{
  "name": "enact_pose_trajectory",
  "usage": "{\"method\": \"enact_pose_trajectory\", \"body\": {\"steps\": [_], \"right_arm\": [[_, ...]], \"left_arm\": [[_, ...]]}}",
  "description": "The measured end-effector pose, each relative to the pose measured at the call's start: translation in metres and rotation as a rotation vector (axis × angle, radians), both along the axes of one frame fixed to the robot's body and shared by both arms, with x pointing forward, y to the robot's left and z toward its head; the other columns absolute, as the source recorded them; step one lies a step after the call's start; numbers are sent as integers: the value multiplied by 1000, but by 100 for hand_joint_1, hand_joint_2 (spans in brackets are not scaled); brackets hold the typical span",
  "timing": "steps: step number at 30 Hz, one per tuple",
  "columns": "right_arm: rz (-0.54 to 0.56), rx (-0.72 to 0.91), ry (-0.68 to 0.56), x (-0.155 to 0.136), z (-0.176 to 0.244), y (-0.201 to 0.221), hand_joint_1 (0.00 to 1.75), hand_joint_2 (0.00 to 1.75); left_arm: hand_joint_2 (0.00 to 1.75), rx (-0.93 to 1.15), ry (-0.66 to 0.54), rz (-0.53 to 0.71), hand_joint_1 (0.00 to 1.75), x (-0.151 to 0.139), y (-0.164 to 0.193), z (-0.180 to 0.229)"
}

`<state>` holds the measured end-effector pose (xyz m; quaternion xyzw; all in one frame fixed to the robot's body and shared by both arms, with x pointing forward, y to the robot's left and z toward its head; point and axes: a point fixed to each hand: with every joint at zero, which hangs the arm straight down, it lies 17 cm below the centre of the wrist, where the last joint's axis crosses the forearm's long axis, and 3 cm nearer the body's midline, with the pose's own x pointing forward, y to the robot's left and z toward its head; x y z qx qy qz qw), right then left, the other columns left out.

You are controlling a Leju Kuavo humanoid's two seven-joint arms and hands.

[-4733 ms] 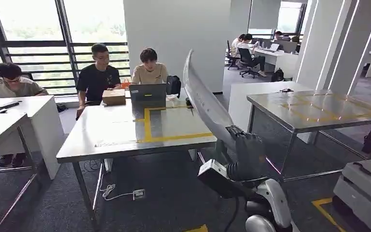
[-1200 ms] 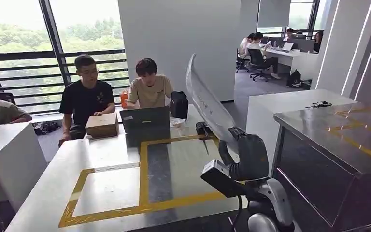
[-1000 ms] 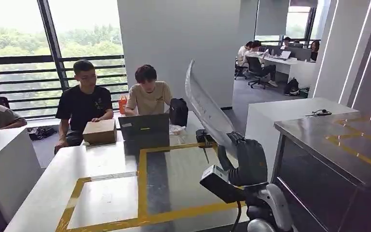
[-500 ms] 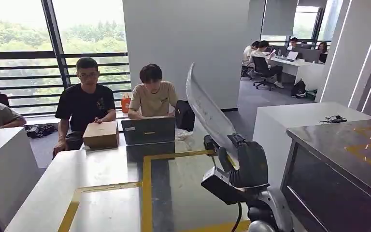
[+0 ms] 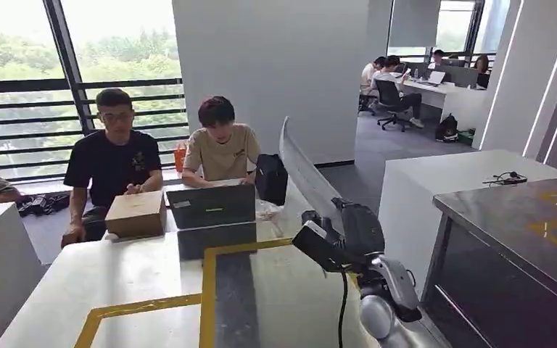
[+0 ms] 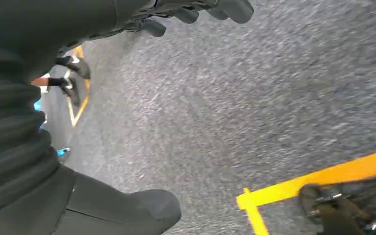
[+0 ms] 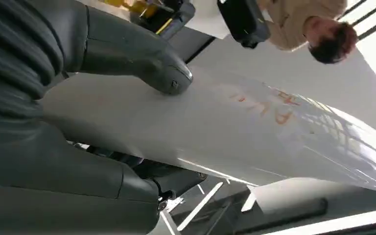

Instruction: Take the parts from the cabinet and place them on the table.

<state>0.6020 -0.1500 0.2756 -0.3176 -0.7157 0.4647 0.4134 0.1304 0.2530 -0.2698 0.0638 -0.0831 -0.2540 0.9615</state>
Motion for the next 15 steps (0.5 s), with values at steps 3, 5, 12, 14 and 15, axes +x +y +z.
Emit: {"method": "enact_pose_trajectory", "body": {"steps": [3, 5, 12, 14, 15], "right_arm": [[-24, -13, 36, 10, -9, -3, 175, 175], [-39, -21, 51, 15, -13, -8, 175, 175], [-136, -151, 239, 31, -61, -24, 175, 175], [-165, -188, 314, 30, -87, -29, 175, 175], [-180, -204, 356, 27, -102, -33, 175, 175]], "left_arm": [[175, 0, 1, -4, 0, 2, -1, 1], [175, -2, -5, -5, 0, 6, -2, 2], [175, -5, -11, -39, 0, 12, -6, 3], [175, -8, -16, -47, 0, 17, -7, 5], [175, -10, -21, -48, 0, 19, -7, 5]]}}
